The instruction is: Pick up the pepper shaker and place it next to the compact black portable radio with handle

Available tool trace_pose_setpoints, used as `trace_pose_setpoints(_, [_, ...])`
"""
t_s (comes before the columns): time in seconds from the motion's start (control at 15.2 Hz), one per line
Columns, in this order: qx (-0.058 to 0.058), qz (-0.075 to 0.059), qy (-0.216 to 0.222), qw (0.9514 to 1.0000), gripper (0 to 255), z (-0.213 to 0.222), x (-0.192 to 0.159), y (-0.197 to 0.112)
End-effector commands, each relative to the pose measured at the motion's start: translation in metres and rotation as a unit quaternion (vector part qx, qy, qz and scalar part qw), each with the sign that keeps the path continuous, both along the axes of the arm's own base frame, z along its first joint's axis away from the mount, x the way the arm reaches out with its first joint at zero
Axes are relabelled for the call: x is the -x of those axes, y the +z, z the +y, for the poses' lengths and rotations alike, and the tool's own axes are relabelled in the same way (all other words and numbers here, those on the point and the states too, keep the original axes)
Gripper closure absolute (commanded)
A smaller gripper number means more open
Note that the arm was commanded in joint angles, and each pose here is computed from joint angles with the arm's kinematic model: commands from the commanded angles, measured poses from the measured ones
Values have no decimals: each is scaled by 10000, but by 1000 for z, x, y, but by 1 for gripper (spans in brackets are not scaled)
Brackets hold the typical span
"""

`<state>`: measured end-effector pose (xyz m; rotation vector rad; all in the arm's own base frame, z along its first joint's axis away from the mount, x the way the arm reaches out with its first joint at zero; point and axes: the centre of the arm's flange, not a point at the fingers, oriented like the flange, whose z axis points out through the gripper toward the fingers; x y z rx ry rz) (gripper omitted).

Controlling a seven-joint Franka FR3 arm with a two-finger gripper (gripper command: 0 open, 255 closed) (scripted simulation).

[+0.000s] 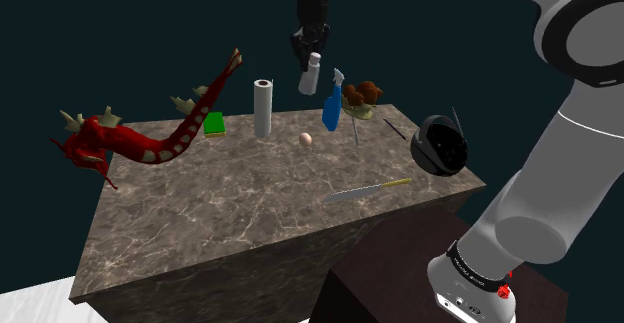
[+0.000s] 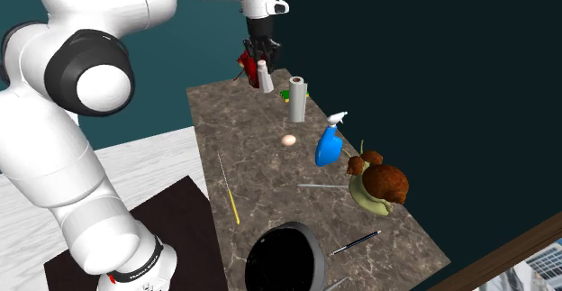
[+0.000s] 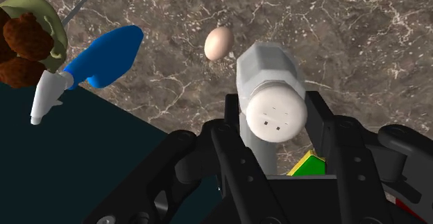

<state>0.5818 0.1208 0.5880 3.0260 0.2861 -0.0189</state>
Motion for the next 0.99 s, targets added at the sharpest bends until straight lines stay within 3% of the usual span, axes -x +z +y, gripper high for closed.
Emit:
trace_pose_setpoints(0.0, [0, 1, 2, 10000, 255, -22, 9, 2])
trace_pose_setpoints(0.92, [0, 1, 2, 10000, 255, -192, 80, 2])
